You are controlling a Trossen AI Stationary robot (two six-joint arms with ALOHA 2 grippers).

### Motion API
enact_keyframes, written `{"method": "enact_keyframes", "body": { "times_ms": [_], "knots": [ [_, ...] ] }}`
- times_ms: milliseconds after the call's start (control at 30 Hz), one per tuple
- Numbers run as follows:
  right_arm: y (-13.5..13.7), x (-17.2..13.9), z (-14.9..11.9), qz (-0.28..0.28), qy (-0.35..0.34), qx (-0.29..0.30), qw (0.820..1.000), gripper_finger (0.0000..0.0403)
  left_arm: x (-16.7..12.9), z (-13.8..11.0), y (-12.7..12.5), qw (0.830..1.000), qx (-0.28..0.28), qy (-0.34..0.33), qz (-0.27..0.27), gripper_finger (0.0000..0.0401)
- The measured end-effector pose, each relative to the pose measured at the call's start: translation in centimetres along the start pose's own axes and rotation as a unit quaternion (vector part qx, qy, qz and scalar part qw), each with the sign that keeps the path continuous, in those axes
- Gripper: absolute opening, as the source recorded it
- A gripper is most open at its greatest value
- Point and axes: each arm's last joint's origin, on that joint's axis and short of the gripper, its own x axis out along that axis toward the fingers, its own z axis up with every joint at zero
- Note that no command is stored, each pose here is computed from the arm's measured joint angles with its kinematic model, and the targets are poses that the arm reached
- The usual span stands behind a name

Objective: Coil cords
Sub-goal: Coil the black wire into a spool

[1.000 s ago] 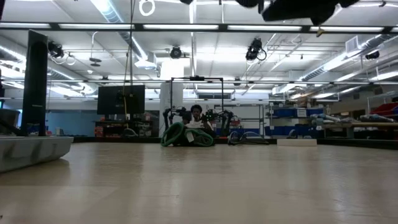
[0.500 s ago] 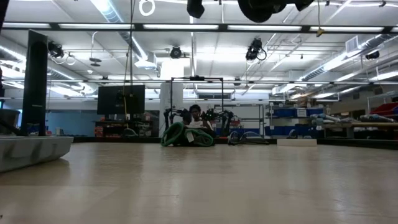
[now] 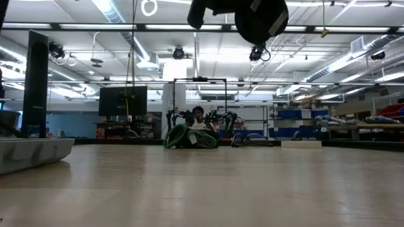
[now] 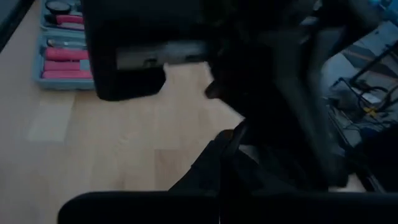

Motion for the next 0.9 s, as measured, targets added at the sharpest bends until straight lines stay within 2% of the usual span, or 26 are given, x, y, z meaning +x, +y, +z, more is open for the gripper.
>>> {"method": "enact_keyframes", "body": {
  "times_ms": [333,567,767,900],
  "knots": [
    [-0.8,-2.3,0.7,-0.005,0.065,-0.005,0.998,0.0000,-0.3,-0.8,-0.5,0.998,-0.002,0.043,-0.043,0.0000],
    [-1.3,-2.7,-0.2,-0.016,0.115,0.010,0.993,0.0000,-0.7,-0.7,-0.5,0.995,-0.009,0.059,-0.077,0.0000],
    [-1.6,-2.6,-0.8,-0.030,0.140,0.015,0.990,0.0000,-0.9,-0.3,-0.5,0.995,-0.024,0.052,-0.085,0.0000],
    [-1.6,-2.2,-1.2,-0.026,0.152,0.012,0.988,0.0000,-0.9,0.3,-0.6,0.995,-0.031,0.021,-0.088,0.0000]
  ]
}}
